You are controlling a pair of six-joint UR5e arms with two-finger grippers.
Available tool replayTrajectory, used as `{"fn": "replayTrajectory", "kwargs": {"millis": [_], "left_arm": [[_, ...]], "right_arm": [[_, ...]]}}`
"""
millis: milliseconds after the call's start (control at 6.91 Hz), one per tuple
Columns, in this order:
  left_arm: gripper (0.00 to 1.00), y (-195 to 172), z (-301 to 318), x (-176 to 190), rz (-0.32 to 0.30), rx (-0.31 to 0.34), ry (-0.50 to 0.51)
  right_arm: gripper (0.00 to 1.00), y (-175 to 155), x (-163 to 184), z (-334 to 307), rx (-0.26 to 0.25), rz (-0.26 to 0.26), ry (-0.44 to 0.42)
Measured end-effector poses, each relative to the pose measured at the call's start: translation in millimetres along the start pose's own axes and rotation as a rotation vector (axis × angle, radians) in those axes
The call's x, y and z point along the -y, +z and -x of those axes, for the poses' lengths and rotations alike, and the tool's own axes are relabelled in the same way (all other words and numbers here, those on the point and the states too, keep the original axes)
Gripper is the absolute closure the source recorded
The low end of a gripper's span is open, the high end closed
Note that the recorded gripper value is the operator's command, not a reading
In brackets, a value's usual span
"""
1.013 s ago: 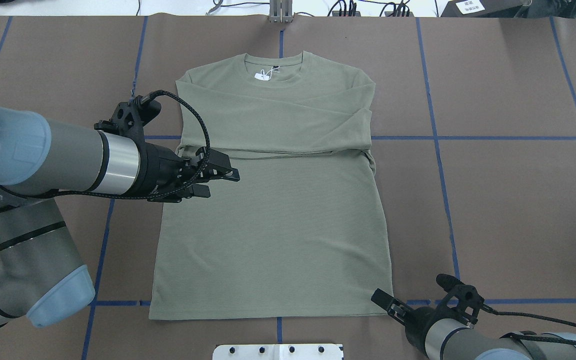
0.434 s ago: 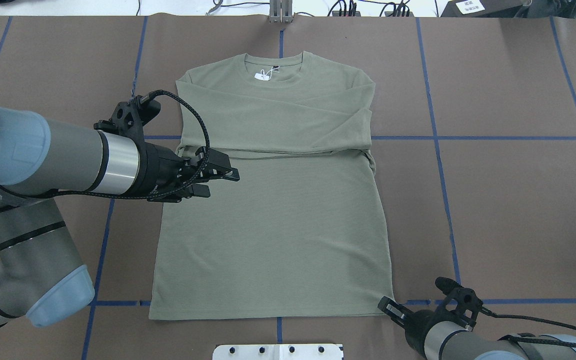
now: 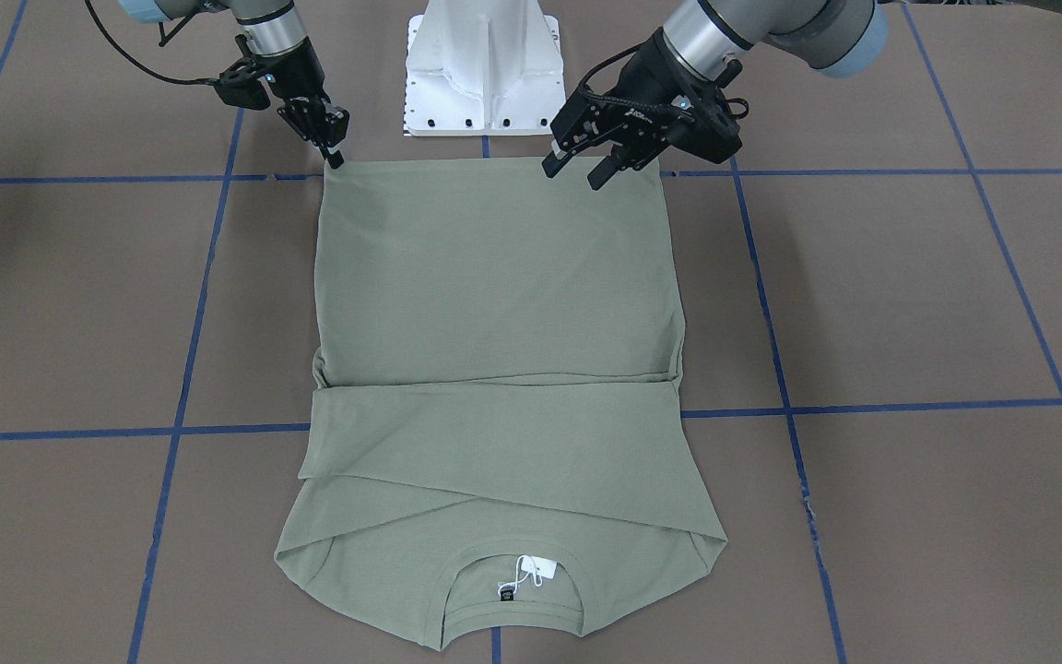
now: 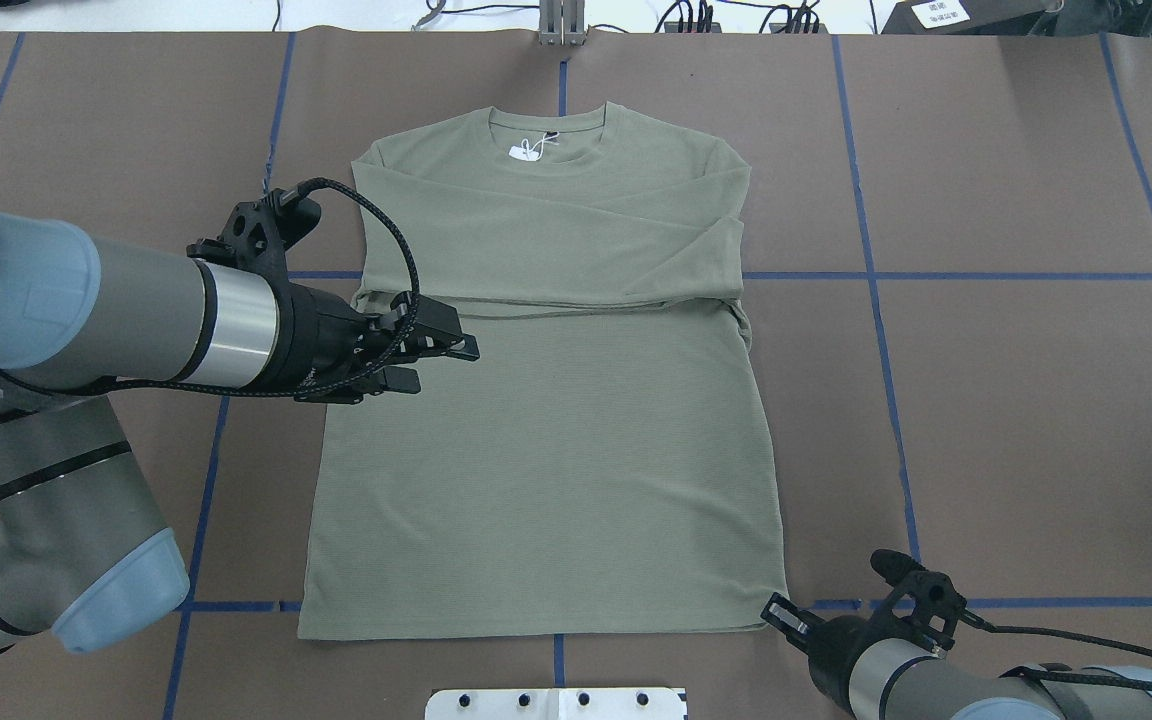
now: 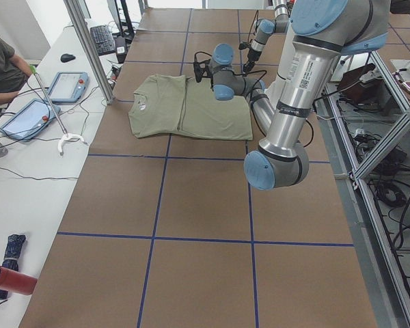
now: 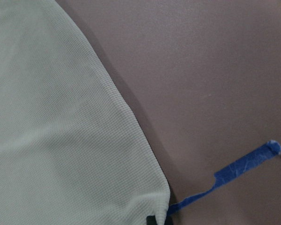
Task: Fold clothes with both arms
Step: 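Release the sleeve with the left gripper while the right gripper moves to the hem corner, then move the left gripper to the other hem corner and grasp both hem corners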
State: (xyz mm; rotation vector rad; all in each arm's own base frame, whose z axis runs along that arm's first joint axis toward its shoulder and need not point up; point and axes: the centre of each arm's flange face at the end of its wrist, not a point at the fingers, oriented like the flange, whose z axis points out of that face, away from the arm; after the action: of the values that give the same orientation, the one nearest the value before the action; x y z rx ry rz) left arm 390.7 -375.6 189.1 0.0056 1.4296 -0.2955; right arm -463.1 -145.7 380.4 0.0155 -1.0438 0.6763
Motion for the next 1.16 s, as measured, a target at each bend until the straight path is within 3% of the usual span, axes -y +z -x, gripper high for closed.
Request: {"fn": "replayTrajectory", "kwargs": {"millis": [289, 434, 724, 1158], "left_arm": [[0.23, -2.5, 20.7, -6.2, -0.011, 0.035, -0.047], [0.25, -3.5, 48.8, -24.8, -0.039, 0.097, -0.079], [0.28, 18.4, 97.4, -82.4, -0.096, 0.292, -0.131], [0.36, 41.2, 153.2, -135.0, -0.084, 0.466, -0.175]], "right_arm": [[1.0, -13.2, 1.8, 8.0, 0.019, 0.015, 0.011], [1.0, -15.7, 1.6, 9.6, 0.022, 0.02, 0.013], [1.0, -17.0, 1.8, 10.5, 0.024, 0.021, 0.014], [1.0, -18.5, 2.9, 11.5, 0.027, 0.02, 0.016]]}}
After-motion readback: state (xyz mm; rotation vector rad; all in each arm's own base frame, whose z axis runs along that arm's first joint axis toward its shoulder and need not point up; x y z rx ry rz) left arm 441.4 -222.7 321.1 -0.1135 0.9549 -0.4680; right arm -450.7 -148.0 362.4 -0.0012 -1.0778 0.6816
